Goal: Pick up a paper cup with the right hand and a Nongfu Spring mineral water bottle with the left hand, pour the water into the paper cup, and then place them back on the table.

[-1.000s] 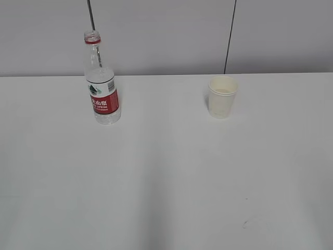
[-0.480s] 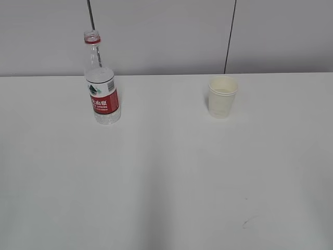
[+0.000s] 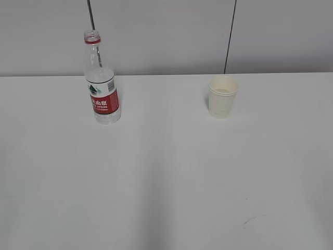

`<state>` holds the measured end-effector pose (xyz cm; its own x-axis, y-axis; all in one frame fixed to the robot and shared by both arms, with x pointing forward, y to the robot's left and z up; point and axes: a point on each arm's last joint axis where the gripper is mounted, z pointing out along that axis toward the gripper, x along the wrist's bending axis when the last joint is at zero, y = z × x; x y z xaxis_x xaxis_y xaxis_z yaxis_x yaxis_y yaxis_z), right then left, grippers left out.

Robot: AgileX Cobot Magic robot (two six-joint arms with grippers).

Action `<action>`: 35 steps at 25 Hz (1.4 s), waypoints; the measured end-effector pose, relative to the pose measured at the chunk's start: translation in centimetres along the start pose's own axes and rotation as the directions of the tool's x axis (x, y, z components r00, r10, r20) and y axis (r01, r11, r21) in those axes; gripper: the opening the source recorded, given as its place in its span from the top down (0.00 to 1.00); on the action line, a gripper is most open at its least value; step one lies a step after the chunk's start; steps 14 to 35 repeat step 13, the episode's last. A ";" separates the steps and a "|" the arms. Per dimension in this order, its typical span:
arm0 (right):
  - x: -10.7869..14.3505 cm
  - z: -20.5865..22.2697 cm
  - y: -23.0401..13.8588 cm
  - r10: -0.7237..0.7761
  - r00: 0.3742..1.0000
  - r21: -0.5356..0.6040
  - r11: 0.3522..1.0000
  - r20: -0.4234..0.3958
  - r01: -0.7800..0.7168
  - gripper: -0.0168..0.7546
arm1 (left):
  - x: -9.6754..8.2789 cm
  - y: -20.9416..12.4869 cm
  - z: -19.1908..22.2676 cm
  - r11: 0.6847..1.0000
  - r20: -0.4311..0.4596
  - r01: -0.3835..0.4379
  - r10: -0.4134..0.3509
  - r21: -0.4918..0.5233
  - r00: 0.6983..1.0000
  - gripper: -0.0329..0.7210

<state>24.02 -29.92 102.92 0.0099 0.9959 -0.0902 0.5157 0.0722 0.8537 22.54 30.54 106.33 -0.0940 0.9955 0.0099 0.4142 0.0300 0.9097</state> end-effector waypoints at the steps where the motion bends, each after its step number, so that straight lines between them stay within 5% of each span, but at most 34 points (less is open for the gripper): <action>1: 0.0 0.0 0.0 0.000 1.000 0.000 1.000 0.000 0.000 0.22 | 0.0 0.0 0.0 1.000 0.000 0.000 0.000 0.000 1.000 0.63; 35: 0.0 0.0 0.0 0.000 1.000 0.000 1.000 0.000 0.000 0.22 | 0.0 0.0 0.0 1.000 0.000 0.000 0.000 0.000 1.000 0.63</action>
